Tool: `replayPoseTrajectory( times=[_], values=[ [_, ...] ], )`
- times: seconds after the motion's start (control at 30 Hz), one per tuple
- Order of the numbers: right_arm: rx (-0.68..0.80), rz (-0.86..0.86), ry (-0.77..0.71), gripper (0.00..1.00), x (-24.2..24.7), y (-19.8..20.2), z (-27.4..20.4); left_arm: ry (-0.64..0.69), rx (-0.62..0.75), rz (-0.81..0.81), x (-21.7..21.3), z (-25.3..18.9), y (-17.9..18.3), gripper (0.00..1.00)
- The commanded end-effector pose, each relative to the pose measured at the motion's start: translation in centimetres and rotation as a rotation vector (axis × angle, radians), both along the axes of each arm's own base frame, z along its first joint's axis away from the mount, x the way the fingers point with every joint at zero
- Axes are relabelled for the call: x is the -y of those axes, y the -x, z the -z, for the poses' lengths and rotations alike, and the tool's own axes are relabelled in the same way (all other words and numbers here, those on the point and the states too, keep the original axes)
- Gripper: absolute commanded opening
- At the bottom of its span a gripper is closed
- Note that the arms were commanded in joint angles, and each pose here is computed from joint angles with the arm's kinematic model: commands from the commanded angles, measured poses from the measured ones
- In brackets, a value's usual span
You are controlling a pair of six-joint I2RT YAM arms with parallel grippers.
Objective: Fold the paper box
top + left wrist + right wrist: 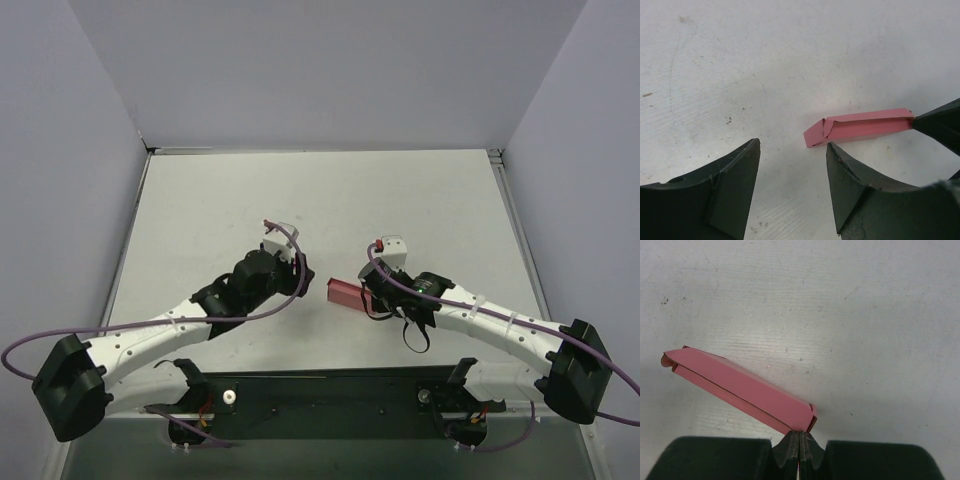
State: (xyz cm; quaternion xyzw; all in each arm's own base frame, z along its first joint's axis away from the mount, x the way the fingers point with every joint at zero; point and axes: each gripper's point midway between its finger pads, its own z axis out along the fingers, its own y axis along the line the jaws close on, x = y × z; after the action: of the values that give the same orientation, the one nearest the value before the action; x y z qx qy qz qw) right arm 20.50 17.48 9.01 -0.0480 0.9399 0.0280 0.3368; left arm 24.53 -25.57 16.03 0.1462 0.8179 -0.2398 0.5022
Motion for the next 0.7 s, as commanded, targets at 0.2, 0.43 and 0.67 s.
replayPoseTrajectory(
  times=[0.2, 0.43, 0.67],
  values=[
    [-0.033, 0.008, 0.072, 0.0, 1.6, 1.0, 0.6, 0.149, -0.079, 0.243, 6.3, -2.3, 0.7, 0.54],
    [-0.038, 0.008, 0.073, 0.0, 1.6, 1.0, 0.8, 0.005, -0.038, 0.275, 6.9, -0.3, 0.2, 0.45],
    [-0.042, 0.004, 0.076, 0.0, 1.5, 1.0, 0.9, -0.111, -0.051, 0.237, 6.7, 1.7, -0.7, 0.4]
  ],
)
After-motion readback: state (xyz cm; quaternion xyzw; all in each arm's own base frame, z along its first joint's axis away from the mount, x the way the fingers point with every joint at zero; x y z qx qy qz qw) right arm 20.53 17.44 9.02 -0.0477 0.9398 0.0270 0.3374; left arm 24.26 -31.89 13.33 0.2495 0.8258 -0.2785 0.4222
